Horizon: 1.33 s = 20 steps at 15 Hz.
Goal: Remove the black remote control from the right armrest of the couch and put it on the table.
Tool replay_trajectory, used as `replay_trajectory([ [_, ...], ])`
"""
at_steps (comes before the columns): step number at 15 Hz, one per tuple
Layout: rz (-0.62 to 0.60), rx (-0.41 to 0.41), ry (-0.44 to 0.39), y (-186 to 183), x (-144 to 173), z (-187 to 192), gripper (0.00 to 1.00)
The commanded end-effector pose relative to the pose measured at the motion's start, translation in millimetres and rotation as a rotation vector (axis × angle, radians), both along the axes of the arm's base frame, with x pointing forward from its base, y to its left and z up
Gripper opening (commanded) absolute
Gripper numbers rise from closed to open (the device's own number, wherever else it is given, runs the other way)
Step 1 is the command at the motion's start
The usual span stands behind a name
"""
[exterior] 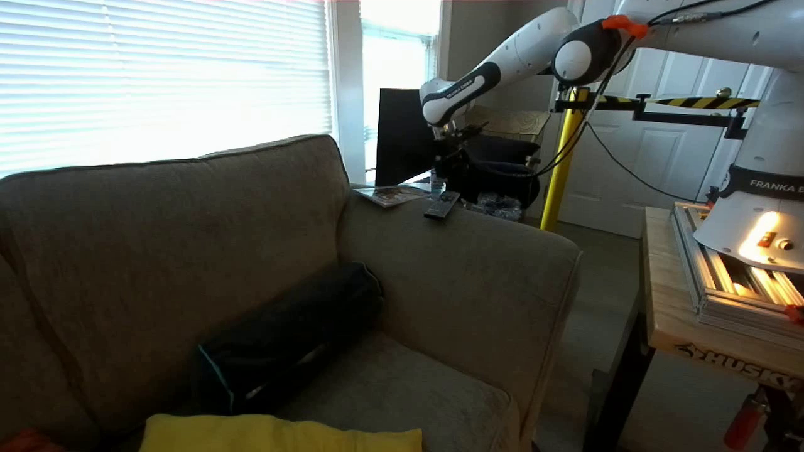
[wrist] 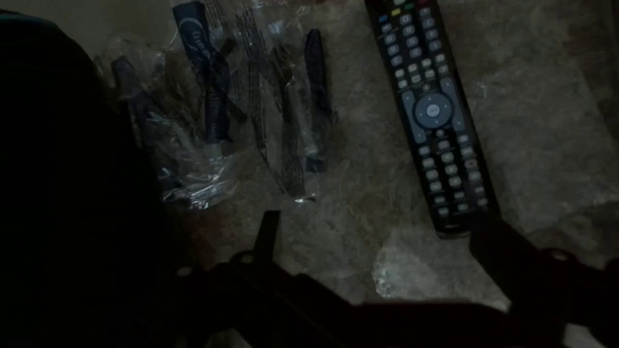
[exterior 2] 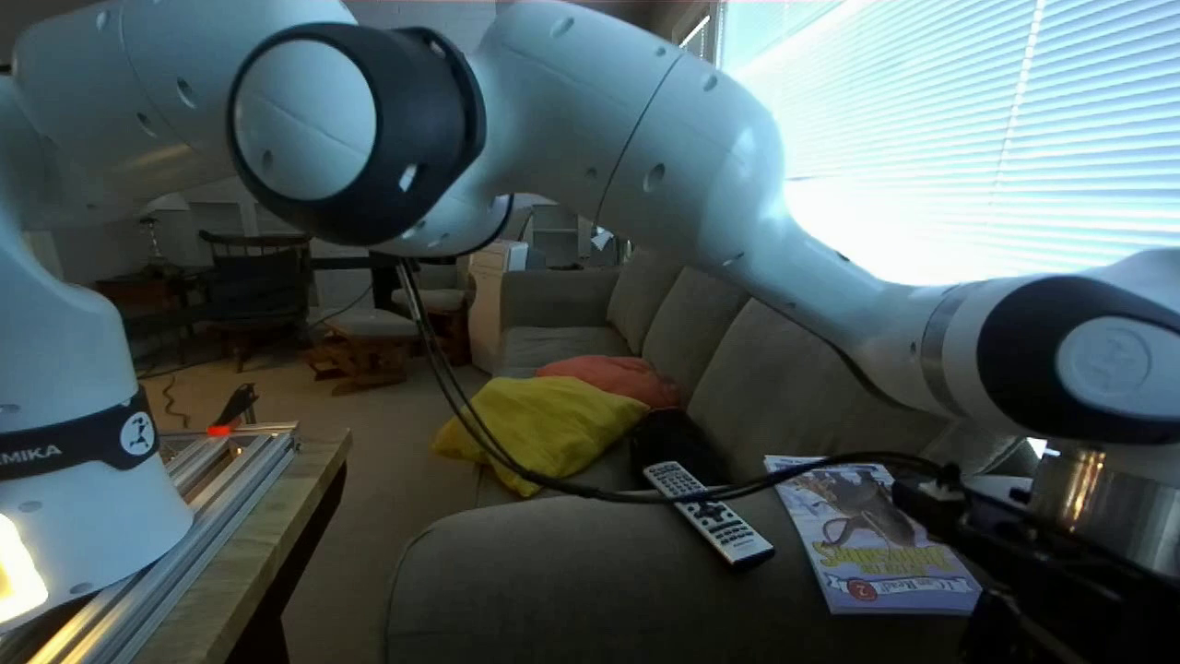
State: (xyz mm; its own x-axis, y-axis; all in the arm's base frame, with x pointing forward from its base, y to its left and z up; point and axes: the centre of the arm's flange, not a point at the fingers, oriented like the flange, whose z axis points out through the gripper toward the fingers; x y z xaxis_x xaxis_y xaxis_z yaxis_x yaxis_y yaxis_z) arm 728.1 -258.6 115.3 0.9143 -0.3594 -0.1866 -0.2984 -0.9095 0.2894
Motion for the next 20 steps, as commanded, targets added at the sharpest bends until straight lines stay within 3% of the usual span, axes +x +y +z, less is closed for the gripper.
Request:
replay_trajectory([
  [1,-0.15,0.037,-0.058,19,-55,55,1.0],
  [5,-0.194,0.113,-0.112,27,-57,103,1.0],
  [14,0.055,0.175,-0.224,71,-66,235,1.0],
  [20,0.103,0.19,-0.256,128,-103,326,1.0],
])
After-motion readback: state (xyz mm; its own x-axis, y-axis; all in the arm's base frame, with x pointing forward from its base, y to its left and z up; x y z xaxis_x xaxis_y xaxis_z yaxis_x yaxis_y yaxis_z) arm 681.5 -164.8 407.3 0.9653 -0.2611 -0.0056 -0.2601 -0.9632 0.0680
